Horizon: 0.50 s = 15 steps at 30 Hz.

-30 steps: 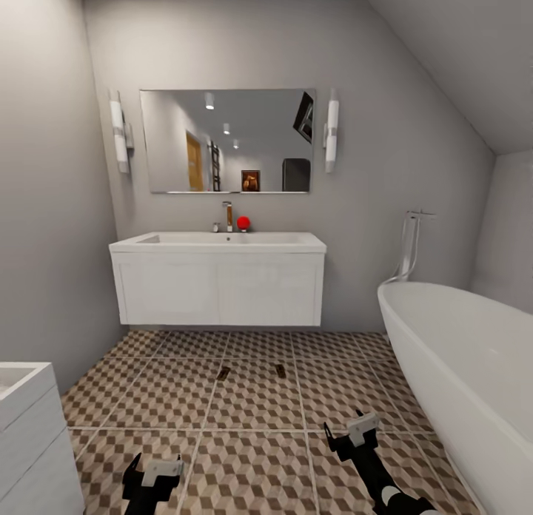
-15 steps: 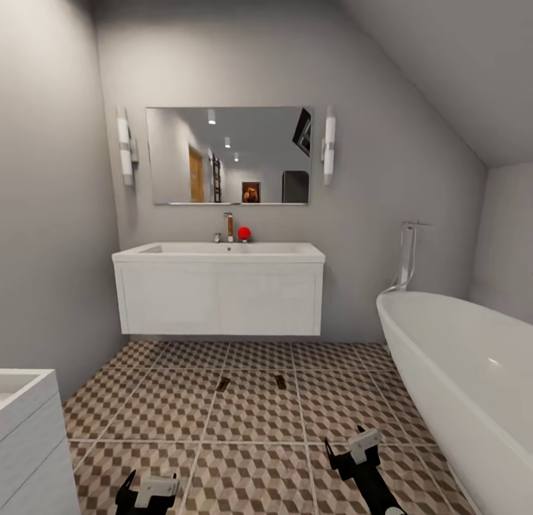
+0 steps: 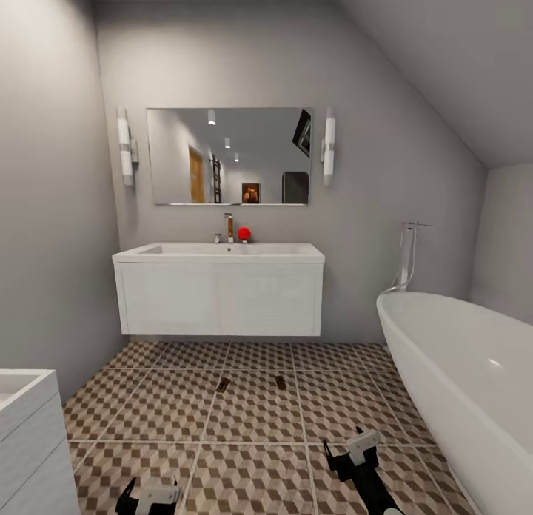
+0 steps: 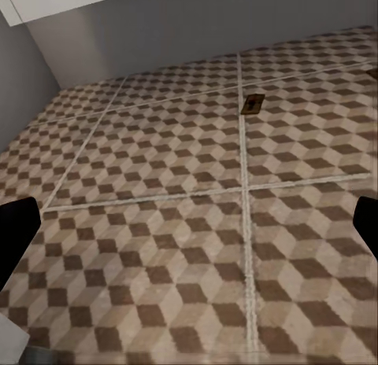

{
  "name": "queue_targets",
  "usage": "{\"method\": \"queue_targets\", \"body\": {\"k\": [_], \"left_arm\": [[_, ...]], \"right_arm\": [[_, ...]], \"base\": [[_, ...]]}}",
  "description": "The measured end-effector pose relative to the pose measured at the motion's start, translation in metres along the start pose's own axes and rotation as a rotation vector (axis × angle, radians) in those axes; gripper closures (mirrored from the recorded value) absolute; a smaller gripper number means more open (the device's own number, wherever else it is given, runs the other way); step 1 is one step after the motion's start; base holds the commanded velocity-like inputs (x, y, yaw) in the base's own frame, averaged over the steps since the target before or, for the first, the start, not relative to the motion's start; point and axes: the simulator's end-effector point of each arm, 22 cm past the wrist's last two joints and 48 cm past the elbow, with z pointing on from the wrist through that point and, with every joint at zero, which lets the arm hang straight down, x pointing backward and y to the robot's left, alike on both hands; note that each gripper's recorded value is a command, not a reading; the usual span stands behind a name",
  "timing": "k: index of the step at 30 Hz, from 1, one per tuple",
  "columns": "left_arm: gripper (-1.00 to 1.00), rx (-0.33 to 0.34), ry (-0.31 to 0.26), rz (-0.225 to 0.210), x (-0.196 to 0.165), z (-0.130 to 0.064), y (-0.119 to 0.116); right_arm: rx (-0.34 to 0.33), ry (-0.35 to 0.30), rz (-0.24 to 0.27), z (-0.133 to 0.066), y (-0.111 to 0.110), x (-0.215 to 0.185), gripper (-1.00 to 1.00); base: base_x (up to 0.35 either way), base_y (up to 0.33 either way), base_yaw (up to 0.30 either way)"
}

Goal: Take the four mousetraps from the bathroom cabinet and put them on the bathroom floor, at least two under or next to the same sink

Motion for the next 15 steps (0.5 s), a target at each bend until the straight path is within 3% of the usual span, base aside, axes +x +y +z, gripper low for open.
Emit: {"method": "queue_targets", "body": {"k": [15], "left_arm": [[-1.00, 0.011, 0.016, -0.004, 0.0089, -0.0070, -0.0089]], "right_arm": [[0.001, 0.009, 0.000, -0.0004, 0.0000, 0.0024, -1.00]], "base": [[0.000, 0.000, 0.000]]}}
